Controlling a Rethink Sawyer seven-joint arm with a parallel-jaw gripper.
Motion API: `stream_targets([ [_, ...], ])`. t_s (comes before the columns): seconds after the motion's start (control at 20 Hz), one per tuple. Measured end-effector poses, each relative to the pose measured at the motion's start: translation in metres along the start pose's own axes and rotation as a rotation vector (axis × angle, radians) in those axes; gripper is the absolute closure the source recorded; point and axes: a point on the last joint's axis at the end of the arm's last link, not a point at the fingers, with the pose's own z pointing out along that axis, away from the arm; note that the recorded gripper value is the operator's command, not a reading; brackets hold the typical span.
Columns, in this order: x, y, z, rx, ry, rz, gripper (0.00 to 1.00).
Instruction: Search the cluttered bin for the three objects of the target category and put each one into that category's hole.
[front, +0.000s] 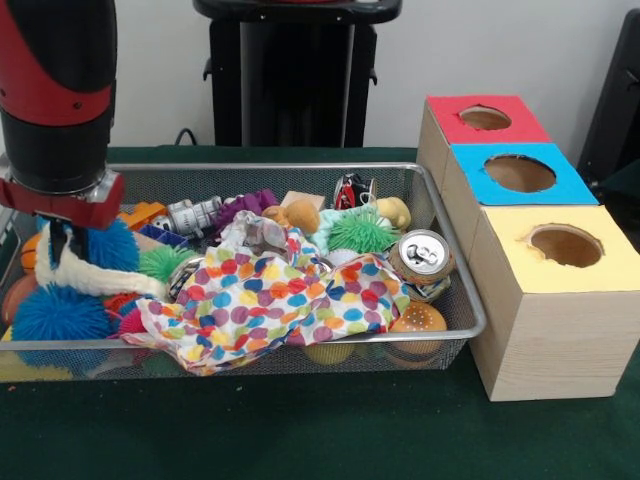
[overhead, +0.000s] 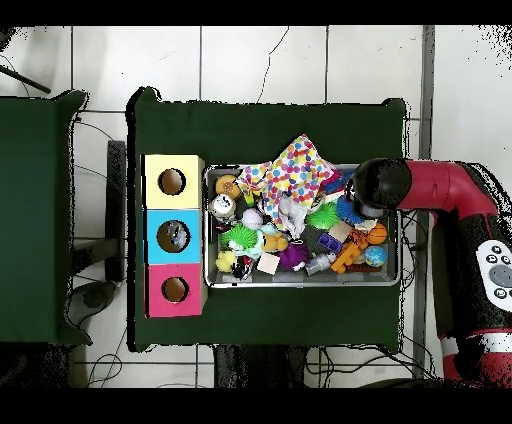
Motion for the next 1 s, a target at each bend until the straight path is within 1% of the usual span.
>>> stream_targets([
  [0.05,-0.0014,-0.0008,0.0006,0.000,-0.001,0.003,1.00],
  [0.1,-0.0029,-0.0018,0.0010,0.000,-0.004,0.005,0.00],
  [0.85,-0.0041,-0.0027,-0.0013,0.003,-0.008,0.006,0.00],
  [1.0,-0.0054,-0.0001,-0.0065,0.014,-0.012,0.000,0.00],
])
